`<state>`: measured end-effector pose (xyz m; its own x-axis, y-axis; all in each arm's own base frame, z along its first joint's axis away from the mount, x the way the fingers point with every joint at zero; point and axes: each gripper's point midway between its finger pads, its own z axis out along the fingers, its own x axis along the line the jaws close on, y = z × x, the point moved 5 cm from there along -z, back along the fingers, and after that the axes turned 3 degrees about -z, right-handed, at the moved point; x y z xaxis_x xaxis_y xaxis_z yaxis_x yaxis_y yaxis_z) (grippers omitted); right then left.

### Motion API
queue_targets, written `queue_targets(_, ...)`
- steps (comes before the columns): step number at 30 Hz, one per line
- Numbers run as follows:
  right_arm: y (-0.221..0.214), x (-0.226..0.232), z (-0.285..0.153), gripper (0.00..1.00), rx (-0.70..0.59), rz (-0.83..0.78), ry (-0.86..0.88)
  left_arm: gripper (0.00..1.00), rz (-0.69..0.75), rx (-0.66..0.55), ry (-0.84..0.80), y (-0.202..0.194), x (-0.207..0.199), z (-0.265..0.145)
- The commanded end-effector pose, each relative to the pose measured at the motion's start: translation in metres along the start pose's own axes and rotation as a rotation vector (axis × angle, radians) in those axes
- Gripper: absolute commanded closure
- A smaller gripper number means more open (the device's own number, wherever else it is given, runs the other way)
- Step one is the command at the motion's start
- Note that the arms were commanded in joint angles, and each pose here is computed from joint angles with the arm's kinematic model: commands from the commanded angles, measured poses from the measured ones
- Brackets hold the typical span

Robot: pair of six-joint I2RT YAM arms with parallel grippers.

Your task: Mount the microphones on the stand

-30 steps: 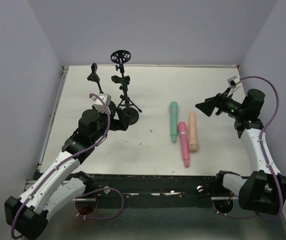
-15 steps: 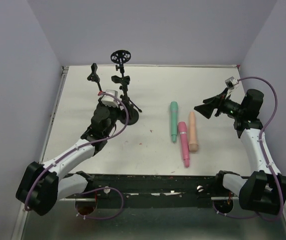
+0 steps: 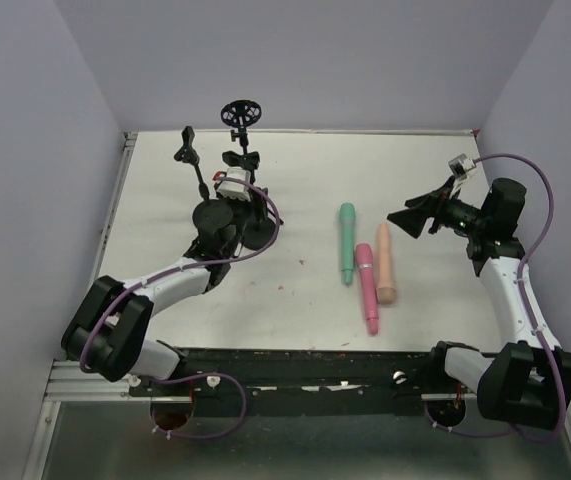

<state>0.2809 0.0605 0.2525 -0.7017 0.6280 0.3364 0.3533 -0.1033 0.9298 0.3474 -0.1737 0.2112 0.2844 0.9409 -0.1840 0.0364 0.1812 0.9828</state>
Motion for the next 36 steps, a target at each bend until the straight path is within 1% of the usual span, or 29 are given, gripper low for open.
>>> queue_targets(1, 0.006, 0.003, 0.0, 0.0, 0.003, -0.028, 0.009, 0.4, -0.008, -0.086, -0.013, 0.018, -0.007, 0.013)
queue_targets(4, 0.006, 0.003, 0.0, 0.0, 0.006, -0.025, 0.007, 0.49, -0.003, -0.082, -0.001, 0.014, -0.005, 0.014)
queue_targets(5, 0.005, 0.002, 0.0, 0.0, 0.008, -0.024, 0.007, 0.53, 0.003, -0.083, -0.001, 0.014, -0.005, 0.014)
queue_targets(7, 0.006, 0.002, 0.0, 0.0, 0.006, -0.029, 0.009, 0.7, 0.009, -0.084, -0.009, 0.013, -0.005, 0.012)
queue_targets(8, 0.005, 0.002, 0.0, 0.0, 0.007, -0.028, 0.01, 0.85, 0.013, -0.087, -0.014, 0.014, -0.005, 0.011)
queue_targets(9, 0.005, 0.002, 0.0, 0.0, 0.008, -0.027, 0.012, 0.91, 0.013, -0.092, -0.021, 0.015, -0.006, 0.009)
queue_targets(11, 0.004, 0.002, 0.001, 0.0, 0.011, -0.021, 0.012, 0.97, 0.015, -0.104, -0.046, 0.019, -0.009, 0.004)
queue_targets(13, 0.004, 0.001, 0.001, 0.0, 0.012, -0.022, 0.012, 1.0, 0.015, -0.116, -0.085, 0.027, -0.014, -0.006)
queue_targets(15, 0.004, 0.001, 0.001, 0.0, 0.013, -0.022, 0.01, 1.0, 0.008, -0.123, -0.137, 0.033, -0.022, -0.016)
queue_targets(18, 0.003, 0.001, 0.001, 0.0, 0.015, -0.021, 0.01, 1.0, -0.021, -0.096, -0.238, 0.036, -0.038, -0.034)
queue_targets(22, 0.002, 0.001, 0.001, 0.0, 0.018, -0.019, 0.014, 1.0, -0.057, -0.071, -0.37, 0.038, -0.074, -0.053)
queue_targets(24, 0.002, 0.0, 0.001, 0.0, 0.023, -0.021, 0.016, 1.0, -0.063, -0.072, -0.4, 0.04, -0.093, -0.057)
queue_targets(27, 0.001, 0.0, 0.001, 0.0, 0.027, -0.025, 0.013, 1.0, -0.064, -0.081, -0.38, 0.044, -0.114, -0.056)
queue_targets(30, 0.0, -0.001, 0.001, 0.0, 0.029, -0.026, 0.008, 1.0, -0.051, -0.06, -0.334, 0.035, -0.126, -0.048)
queue_targets(33, 0.0, -0.002, 0.001, 0.0, 0.03, -0.022, 0.01, 1.0, -0.082, -0.052, -0.329, 0.032, -0.139, -0.046)
queue_targets(36, -0.002, -0.003, 0.002, 0.0, 0.033, -0.022, 0.011, 1.0, -0.059, -0.055, -0.314, 0.029, -0.152, -0.044)
